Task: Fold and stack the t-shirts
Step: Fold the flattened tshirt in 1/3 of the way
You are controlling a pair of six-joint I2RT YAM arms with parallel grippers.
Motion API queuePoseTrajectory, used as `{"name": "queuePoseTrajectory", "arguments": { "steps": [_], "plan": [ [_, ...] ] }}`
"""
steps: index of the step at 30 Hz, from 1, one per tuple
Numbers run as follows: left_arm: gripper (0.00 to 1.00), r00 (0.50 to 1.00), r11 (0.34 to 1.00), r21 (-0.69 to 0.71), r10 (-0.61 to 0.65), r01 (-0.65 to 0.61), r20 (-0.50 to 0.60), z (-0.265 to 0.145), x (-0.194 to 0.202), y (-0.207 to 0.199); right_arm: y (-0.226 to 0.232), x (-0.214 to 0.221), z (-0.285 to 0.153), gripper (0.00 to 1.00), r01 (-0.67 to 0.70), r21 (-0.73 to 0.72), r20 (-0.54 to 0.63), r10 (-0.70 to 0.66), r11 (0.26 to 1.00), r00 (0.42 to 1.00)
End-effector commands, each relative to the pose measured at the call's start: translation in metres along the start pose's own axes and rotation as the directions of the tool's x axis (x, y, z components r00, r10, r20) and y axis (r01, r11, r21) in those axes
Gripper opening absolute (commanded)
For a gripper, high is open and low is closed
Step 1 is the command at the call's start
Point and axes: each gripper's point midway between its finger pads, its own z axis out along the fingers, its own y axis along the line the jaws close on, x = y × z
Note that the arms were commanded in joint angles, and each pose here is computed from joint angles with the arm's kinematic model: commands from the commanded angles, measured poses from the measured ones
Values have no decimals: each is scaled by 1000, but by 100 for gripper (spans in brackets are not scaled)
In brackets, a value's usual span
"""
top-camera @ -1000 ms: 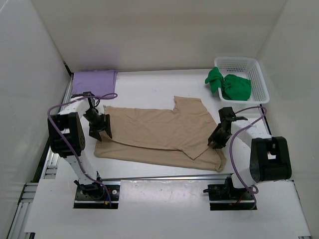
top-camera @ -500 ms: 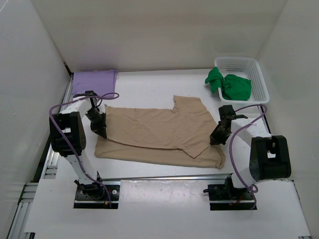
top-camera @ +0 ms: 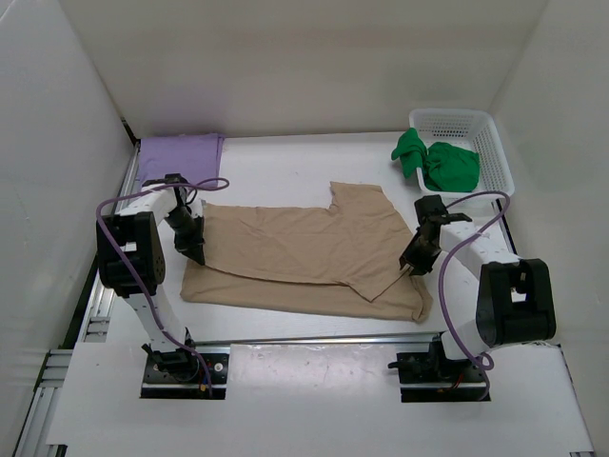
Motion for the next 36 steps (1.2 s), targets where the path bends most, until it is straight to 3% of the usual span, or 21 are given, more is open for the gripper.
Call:
{"name": "queuePoseTrajectory", "arguments": {
  "steps": [1,11,25,32,35,36],
  "plan": [
    [12,1000,1000,0,11,-11,28,-3,-3,-2,3,-17,-8,38,13,21,55,-14,1000,998],
    [12,1000,1000,0,11,-11,28,-2,0,-2,13,-41,12,39,93,50,82,-97,994,992],
    [12,1000,1000,0,11,-11,28,-2,2,-2,16,-57,15,39,98,61,121,-104,993,987],
    [12,1000,1000,0,10,-10,19,0,5,-2,16,-58,18,35,90,54,117,-95,995,989],
    [12,1000,1000,0,10,-10,19,0,5,-2,13,-55,20,29,90,60,108,-97,994,989],
    [12,1000,1000,0,10,-10,19,0,5,-2,12,-54,22,23,91,66,100,-97,994,990]
  ]
}}
